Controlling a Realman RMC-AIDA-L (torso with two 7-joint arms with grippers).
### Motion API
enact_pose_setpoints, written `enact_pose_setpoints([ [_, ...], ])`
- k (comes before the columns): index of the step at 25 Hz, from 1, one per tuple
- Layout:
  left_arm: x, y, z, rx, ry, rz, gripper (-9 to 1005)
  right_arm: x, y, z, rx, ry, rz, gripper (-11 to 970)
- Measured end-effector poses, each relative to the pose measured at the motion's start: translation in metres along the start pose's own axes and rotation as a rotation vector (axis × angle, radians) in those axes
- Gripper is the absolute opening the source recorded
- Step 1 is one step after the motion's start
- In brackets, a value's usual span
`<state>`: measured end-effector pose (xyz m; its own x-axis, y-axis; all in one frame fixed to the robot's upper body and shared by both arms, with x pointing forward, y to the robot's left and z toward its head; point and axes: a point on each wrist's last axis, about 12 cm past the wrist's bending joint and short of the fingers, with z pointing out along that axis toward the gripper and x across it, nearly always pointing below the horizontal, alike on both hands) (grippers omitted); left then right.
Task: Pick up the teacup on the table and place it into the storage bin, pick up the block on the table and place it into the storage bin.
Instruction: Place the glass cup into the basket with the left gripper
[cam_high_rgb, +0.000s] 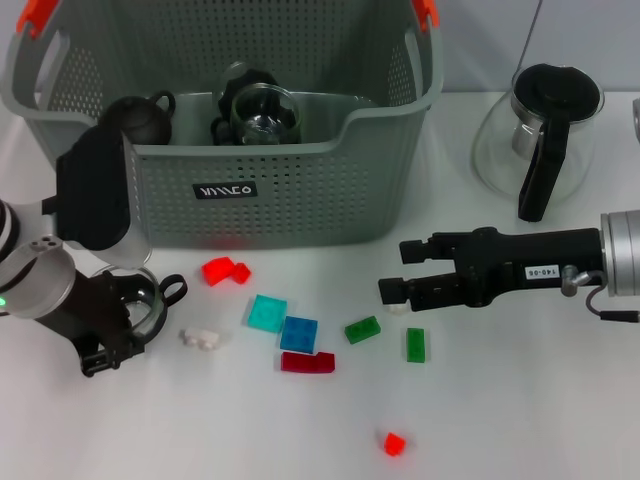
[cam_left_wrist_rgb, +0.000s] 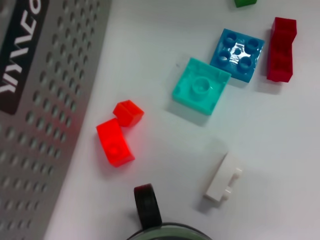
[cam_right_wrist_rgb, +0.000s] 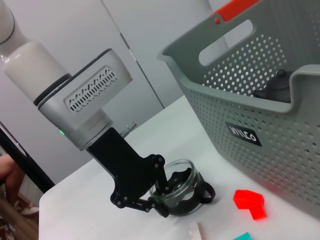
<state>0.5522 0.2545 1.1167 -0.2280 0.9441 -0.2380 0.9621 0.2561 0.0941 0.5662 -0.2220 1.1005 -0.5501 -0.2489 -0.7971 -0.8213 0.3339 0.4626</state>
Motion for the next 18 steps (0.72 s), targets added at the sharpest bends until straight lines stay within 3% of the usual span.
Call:
enact_pose_setpoints([
  [4, -0.003, -0.005, -0.008, 0.042, -0.021, -0.007, 50, 0.0, -0.001, -0.001, 0.003, -0.001, -0.001, 927],
  [9, -0.016, -0.016, -0.029, 0.132, -0.153, -0.044, 50, -0.001, -0.001, -0.003, 0.006, 0.001, -0.002, 928],
  [14, -0.023, -0.001, -0.06, 0.134, -0.415, -0.207, 51, 0.0, -0.002, -0.004, 0.009, 0.006, -0.001, 928],
  [18, -0.034, 0.013, -0.089, 0.148, -0.572, -0.274, 51, 0.003, -0.002, -0.006, 0.015, 0.009, 0.005, 928],
])
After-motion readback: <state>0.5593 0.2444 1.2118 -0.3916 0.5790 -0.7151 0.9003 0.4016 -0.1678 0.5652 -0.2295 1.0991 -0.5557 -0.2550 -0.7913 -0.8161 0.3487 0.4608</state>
